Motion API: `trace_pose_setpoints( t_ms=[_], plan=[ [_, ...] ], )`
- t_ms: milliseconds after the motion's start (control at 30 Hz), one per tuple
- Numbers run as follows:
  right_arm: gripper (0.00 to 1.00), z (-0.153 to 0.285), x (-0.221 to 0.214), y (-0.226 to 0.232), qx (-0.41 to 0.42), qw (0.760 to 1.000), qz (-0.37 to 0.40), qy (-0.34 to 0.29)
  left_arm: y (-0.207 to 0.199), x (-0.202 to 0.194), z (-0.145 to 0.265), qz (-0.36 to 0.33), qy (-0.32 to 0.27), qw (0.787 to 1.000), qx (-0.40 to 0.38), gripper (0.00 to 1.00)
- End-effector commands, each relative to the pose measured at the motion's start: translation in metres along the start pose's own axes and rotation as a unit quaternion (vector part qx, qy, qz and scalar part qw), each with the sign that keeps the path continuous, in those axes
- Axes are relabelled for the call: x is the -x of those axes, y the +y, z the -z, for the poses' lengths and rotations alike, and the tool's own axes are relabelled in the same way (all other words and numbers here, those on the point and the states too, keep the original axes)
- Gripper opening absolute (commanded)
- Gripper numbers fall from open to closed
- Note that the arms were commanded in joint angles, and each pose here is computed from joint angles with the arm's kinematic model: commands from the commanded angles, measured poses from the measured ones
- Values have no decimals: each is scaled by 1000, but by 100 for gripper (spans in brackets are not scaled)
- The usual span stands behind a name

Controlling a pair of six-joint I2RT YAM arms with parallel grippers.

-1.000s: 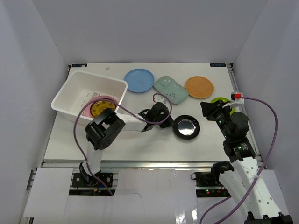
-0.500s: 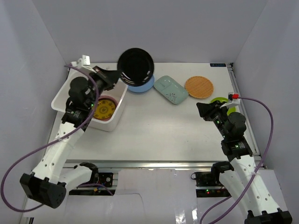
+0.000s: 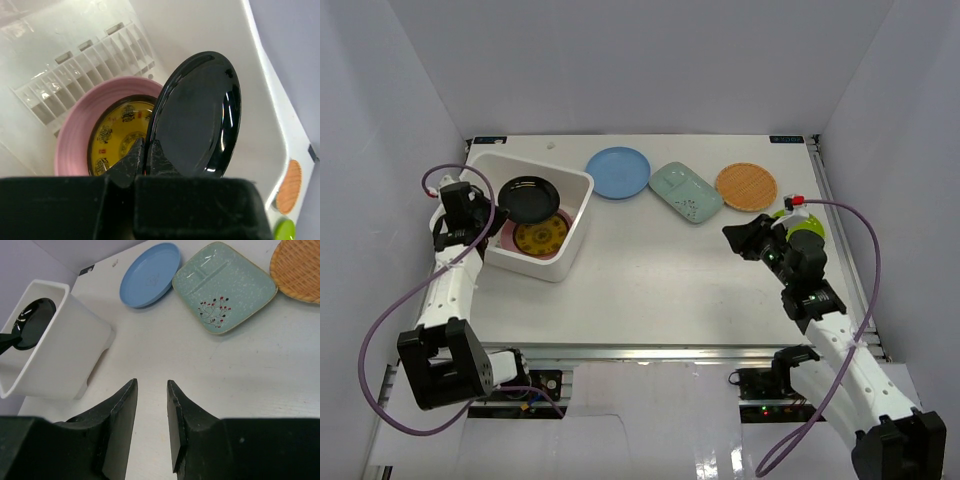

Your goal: Place the plates into the plastic bin on the countertop

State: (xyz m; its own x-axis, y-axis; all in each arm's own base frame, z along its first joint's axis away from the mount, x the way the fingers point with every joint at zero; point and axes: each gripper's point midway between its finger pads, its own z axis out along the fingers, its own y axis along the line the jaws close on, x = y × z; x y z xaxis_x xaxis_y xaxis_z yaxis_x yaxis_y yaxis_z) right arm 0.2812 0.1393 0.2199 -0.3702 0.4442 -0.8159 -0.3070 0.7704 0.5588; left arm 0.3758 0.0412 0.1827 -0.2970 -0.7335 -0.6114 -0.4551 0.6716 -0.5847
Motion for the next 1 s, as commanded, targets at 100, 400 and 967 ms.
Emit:
trace_pose_setpoints(
  t_ms=[100,400,967],
  plan=[
    [37,-25,-14,18,17,1000,8,9,11,22,-9,-50,-35,997,47,0],
    [37,-87,-41,63,32,999,17,41,21,14,-24,-61,-12,996,64,58],
    [64,-251,-96,46,-97,986,-127,45,-185,-28,161,-218,-16,897,-384,98]
  ],
)
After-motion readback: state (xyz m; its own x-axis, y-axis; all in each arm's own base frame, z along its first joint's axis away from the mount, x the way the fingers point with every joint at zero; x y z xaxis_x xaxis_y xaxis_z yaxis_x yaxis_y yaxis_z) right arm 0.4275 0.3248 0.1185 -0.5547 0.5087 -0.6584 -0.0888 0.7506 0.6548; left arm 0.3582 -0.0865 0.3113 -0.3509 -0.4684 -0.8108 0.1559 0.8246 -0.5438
